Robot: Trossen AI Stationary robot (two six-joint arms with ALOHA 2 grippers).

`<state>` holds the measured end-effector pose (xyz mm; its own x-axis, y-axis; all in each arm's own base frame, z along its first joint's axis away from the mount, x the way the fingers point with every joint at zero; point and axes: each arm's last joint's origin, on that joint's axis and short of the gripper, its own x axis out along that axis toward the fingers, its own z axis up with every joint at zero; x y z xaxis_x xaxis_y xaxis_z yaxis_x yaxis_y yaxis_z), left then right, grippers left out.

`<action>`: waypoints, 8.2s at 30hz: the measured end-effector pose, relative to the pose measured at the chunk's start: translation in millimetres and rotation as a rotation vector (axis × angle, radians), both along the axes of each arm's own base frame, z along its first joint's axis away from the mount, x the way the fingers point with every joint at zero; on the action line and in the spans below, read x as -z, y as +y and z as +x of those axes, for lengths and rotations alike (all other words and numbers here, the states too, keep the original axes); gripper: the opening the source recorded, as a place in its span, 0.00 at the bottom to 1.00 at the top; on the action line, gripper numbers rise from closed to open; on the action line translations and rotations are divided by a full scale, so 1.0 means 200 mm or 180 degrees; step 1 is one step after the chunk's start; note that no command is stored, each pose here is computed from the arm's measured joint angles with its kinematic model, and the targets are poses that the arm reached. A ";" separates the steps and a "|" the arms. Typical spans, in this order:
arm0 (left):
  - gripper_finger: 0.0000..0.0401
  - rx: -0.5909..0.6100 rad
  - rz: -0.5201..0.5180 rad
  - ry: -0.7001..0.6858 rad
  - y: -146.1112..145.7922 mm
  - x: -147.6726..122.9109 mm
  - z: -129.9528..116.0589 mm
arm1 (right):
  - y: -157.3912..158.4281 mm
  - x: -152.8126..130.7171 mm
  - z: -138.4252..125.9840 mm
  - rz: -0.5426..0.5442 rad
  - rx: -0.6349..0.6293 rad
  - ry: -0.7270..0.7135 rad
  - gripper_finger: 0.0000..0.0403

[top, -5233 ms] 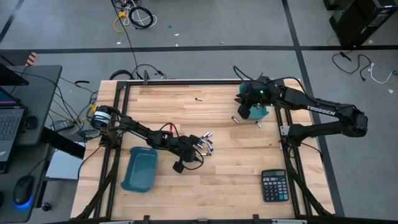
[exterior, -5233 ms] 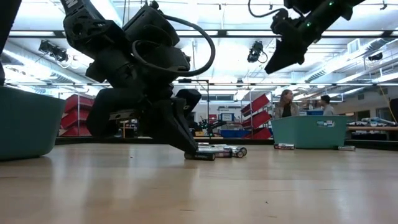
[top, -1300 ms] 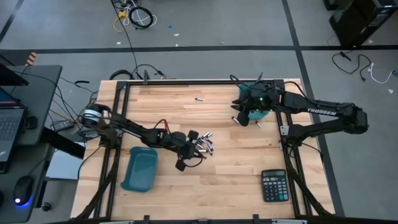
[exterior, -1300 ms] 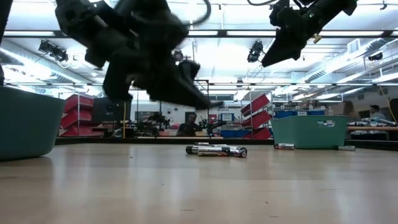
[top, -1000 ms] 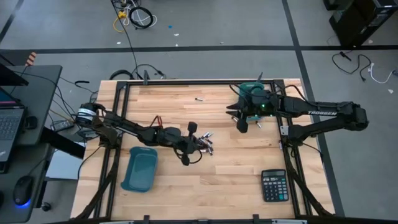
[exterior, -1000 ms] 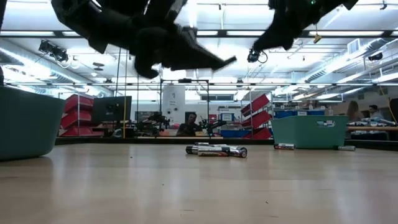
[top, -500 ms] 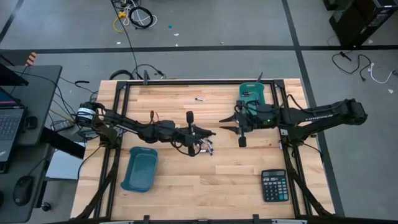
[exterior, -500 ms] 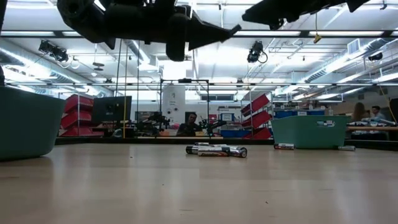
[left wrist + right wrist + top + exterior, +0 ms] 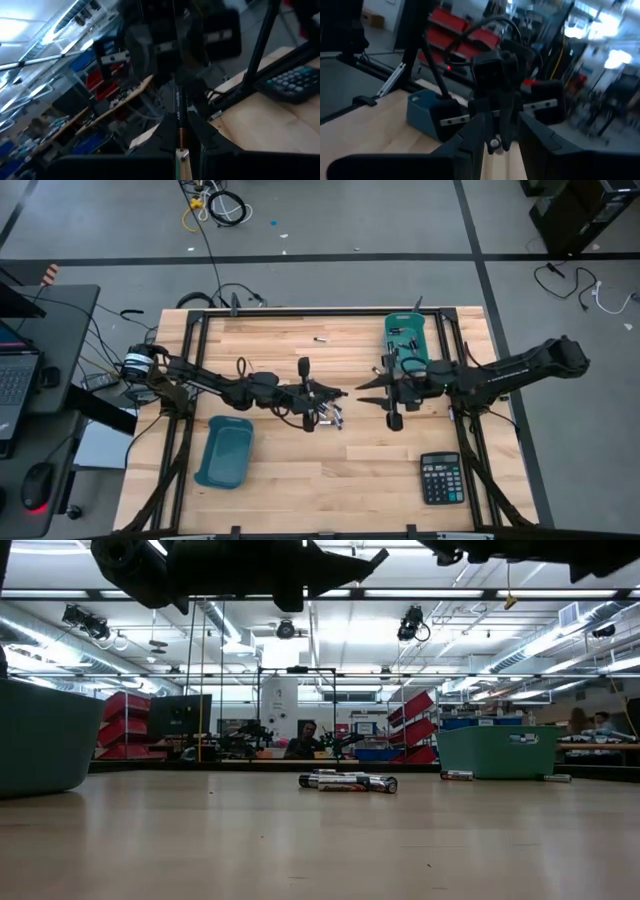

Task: Sort batteries
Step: Put the black battery into the green bin

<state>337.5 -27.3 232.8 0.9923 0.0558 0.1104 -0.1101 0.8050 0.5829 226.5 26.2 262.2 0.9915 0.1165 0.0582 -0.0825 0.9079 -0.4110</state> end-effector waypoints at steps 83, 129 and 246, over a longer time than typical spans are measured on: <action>0.03 0.0142 -0.0292 -0.0496 0.04 0.01 0.03 | 0.02 0.15 0.10 -0.0074 0.0250 -0.0849 0.33; 0.03 0.0236 -0.0275 -0.0595 0.05 -0.10 0.11 | -0.01 0.10 0.13 0.0003 0.0225 -0.0888 0.33; 0.48 -0.1587 -0.0803 0.0385 0.09 0.10 0.11 | -0.47 0.07 -0.22 0.2107 0.1960 0.1232 0.01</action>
